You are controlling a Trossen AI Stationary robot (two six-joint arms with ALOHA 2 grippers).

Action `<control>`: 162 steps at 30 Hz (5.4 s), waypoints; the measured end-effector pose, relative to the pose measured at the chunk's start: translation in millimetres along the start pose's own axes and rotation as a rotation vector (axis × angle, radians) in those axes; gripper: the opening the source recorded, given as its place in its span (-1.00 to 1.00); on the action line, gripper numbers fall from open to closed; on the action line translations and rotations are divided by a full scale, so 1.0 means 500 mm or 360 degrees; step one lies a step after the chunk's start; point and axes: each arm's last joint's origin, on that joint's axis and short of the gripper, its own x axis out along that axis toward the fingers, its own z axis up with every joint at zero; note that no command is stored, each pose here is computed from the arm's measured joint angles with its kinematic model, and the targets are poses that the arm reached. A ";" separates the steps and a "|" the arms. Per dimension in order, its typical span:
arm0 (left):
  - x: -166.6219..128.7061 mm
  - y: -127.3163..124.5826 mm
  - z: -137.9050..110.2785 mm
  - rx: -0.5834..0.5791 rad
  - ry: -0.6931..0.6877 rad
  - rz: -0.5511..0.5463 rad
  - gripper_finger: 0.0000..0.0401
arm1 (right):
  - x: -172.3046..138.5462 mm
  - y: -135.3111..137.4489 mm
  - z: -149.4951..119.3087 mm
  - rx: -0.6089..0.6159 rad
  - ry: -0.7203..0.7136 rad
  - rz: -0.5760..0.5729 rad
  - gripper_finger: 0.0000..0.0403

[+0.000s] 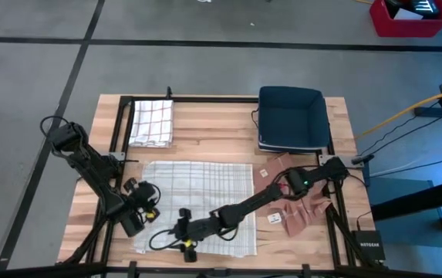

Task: Fold towel
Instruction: Fold the white towel on the table

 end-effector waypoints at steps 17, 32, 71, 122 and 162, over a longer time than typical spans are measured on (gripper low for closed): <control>0.075 0.074 -0.026 -0.0405 -0.0232 0.0044 -0.47 | 0.074 -0.004 -0.062 0.0031 0.0081 0.0030 0.14; 0.077 0.083 -0.023 -0.0349 -0.0245 0.0111 -0.50 | 0.066 0.030 -0.027 -0.0005 -0.0078 -0.0028 0.14; 0.076 0.080 -0.023 -0.0335 -0.0251 0.0093 -0.50 | 0.095 0.002 -0.073 -0.0107 -0.0054 0.0058 0.14; -0.034 0.019 0.137 0.0722 0.0558 -0.0568 0.21 | -0.420 -0.104 -0.075 0.0097 0.0690 -0.0701 0.14; 0.056 0.073 0.031 0.0715 0.0503 -0.0547 0.21 | -0.434 -0.098 -0.104 0.0208 0.1017 -0.0442 0.14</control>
